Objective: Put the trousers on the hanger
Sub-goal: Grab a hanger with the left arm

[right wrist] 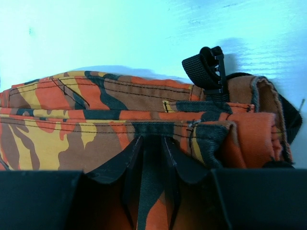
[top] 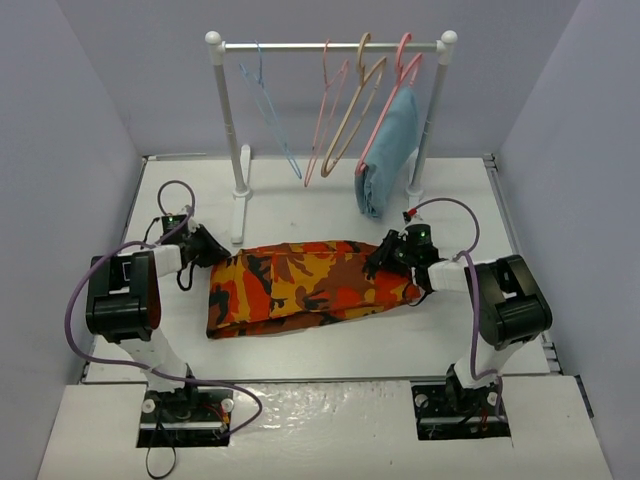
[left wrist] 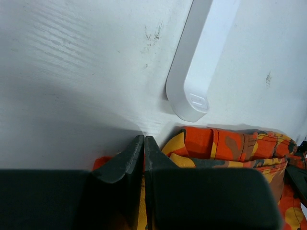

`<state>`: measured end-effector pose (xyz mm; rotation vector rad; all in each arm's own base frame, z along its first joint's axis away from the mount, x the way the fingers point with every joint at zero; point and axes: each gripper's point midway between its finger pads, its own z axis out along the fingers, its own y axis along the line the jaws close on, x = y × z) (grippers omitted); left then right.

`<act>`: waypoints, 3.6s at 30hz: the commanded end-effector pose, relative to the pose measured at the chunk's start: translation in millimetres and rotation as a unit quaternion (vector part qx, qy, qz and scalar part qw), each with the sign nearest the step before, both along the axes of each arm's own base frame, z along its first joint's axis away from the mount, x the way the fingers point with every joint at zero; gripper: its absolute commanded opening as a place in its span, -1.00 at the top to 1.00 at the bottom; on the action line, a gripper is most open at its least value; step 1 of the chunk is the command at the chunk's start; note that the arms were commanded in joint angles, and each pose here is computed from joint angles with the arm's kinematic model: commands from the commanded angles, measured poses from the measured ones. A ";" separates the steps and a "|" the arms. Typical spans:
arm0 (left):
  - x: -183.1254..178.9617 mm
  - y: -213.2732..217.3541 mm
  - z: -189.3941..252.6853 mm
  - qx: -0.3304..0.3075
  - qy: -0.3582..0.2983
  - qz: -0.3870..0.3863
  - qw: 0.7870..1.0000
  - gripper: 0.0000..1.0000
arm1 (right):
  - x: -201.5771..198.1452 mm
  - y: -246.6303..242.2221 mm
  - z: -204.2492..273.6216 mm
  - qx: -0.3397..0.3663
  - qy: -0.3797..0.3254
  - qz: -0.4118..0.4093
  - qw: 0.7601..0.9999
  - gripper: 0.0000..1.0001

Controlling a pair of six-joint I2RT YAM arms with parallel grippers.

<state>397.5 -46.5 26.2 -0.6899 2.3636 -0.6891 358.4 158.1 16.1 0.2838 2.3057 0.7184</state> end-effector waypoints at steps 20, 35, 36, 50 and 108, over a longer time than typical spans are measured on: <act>36.6 -24.0 360.5 0.146 -0.289 0.038 0.945 -0.76 | -14.7 -69.8 172.4 -0.186 -0.107 -0.043 0.976 -0.66; 105.7 -116.6 462.3 0.190 -0.390 0.068 0.898 -0.71 | -29.6 -67.0 174.0 -0.172 -0.116 -0.031 0.978 -0.69; 112.5 -120.9 455.4 0.195 -0.385 0.068 0.900 -0.67 | -30.6 -67.1 174.0 -0.172 -0.116 -0.031 0.978 -0.69; 128.7 -129.4 406.0 0.260 -0.332 0.067 0.904 0.29 | -39.4 -69.9 168.4 -0.171 -0.113 -0.032 0.978 -0.69; 22.6 -83.7 441.3 0.321 -0.384 -0.026 0.865 1.00 | -52.3 -36.9 153.0 -0.160 -0.102 0.041 0.981 -0.70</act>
